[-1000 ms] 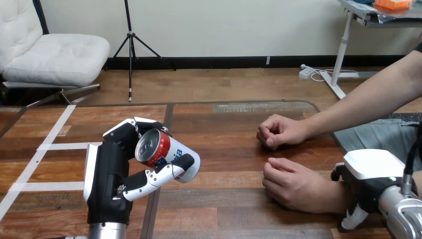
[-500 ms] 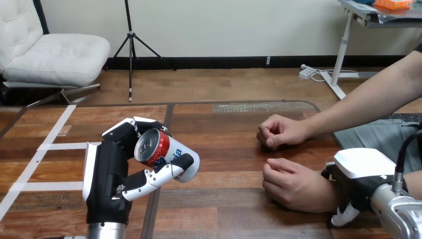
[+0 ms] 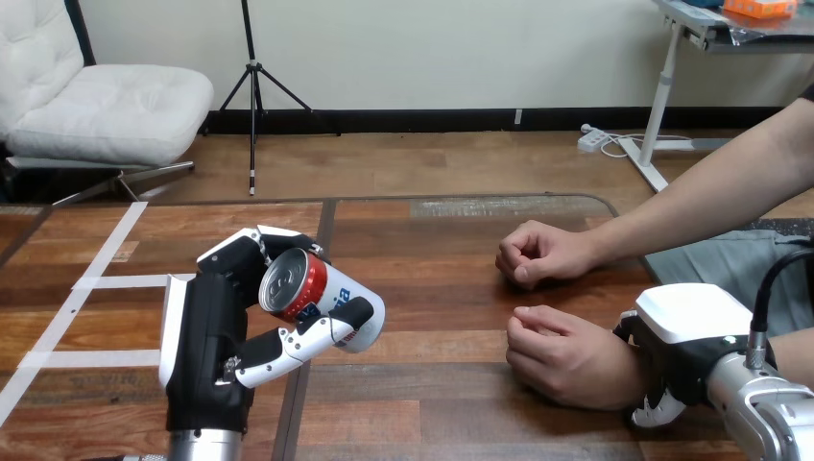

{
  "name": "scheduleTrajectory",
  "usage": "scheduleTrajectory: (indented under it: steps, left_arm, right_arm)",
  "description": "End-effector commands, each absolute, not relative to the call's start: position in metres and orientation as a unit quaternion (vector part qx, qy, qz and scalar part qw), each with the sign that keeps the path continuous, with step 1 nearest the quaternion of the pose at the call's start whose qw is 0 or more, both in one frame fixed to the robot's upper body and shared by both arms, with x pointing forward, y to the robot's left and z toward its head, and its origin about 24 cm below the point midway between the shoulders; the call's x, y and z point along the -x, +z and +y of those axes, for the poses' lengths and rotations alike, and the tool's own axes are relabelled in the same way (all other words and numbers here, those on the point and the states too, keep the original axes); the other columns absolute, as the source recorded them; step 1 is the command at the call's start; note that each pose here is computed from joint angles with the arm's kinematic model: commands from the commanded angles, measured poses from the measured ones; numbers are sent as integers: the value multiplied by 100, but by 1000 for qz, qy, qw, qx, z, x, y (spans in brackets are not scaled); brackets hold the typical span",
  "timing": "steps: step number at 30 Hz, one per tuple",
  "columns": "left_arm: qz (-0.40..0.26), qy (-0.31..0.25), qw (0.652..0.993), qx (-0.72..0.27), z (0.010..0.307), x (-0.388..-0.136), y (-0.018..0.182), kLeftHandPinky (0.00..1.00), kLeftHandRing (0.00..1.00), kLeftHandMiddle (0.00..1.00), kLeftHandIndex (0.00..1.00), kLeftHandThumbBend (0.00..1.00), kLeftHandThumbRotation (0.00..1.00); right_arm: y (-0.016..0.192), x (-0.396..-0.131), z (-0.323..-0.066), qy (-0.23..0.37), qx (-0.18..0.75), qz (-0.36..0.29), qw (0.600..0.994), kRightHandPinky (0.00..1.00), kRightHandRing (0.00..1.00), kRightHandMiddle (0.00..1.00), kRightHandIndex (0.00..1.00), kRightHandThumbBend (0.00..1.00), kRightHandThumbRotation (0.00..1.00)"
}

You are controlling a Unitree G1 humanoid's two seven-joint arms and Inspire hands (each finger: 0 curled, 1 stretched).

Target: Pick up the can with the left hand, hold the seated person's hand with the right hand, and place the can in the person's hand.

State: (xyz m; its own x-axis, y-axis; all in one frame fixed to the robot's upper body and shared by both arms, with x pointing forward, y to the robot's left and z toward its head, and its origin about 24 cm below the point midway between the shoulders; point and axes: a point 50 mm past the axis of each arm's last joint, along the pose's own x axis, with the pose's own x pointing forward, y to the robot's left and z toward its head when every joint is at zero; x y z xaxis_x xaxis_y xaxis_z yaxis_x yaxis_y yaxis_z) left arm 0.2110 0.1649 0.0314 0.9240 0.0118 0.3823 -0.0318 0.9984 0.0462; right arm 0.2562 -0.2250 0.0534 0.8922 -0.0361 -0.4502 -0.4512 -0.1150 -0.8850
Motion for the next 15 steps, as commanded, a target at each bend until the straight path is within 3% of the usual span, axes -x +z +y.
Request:
scheduleTrajectory:
  steps: [1, 9, 15]
  left_arm:
    - [-242, 15, 970, -21, 167, -216, 51, 38, 39, 42, 44, 74, 0]
    - [-243, 17, 970, -25, 168, -216, 51, 37, 39, 42, 44, 74, 0]
    - [-243, 17, 970, -23, 168, -216, 51, 37, 39, 42, 44, 74, 0]
  right_arm:
    - [55, -266, -220, 149, 731, 144, 650, 67, 72, 76, 75, 83, 11]
    - [50, -268, -220, 136, 728, 133, 658, 44, 53, 60, 68, 86, 6]
    - [48, -267, -222, 128, 714, 125, 677, 24, 31, 40, 59, 88, 1]
